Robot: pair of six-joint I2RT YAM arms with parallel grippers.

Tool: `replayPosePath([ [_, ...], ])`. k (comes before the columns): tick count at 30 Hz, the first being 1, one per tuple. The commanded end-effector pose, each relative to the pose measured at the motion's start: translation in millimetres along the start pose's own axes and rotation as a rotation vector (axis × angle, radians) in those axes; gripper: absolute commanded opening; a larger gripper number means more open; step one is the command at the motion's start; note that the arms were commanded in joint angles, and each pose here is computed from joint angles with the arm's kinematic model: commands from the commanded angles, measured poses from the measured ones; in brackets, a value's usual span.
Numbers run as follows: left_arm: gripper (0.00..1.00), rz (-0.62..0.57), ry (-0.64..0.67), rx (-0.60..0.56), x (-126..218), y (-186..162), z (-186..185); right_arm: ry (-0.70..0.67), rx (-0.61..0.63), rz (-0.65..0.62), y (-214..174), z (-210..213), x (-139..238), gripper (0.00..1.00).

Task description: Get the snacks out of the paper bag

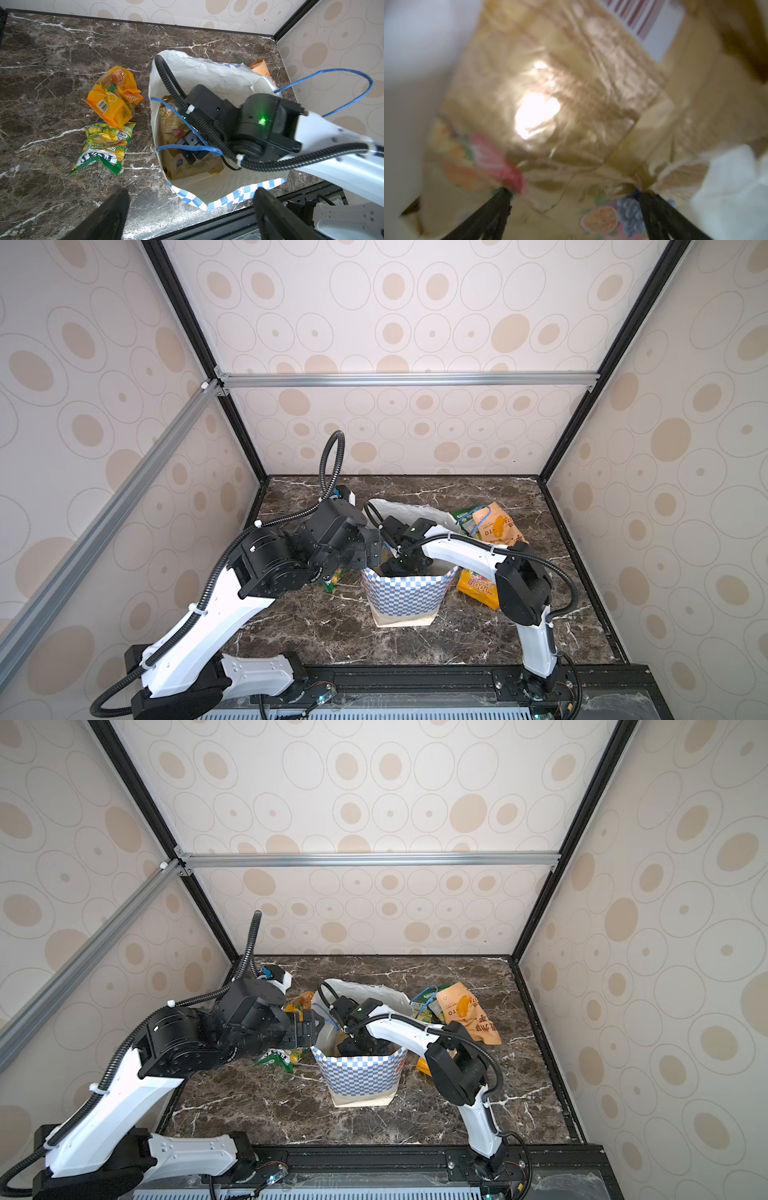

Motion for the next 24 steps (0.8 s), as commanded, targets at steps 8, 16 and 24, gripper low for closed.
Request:
replayPosePath([
  [8,0.93,-0.078,-0.024,0.039,12.0,4.2,4.9,-0.049,-0.069,0.185,-37.4,-2.6,-80.4,0.97],
  [16,0.93,-0.053,-0.026,0.019,1.4,2.9,-1.3,-0.023,-0.068,0.254,-57.7,-2.6,-96.0,0.46],
  [24,0.93,-0.048,-0.031,0.032,-2.0,-4.1,0.5,0.018,-0.051,0.167,-37.5,5.3,-65.8,0.04],
])
Point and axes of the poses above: each gripper's point midway between its finger pads, its own x axis back along the fingers, its own z axis along the line the jaws close on, y = z × x, the point moved 5 cm from there along x, back along the fingers, and after that the axes turned 13 degrees about -x, right-handed, at the moved point
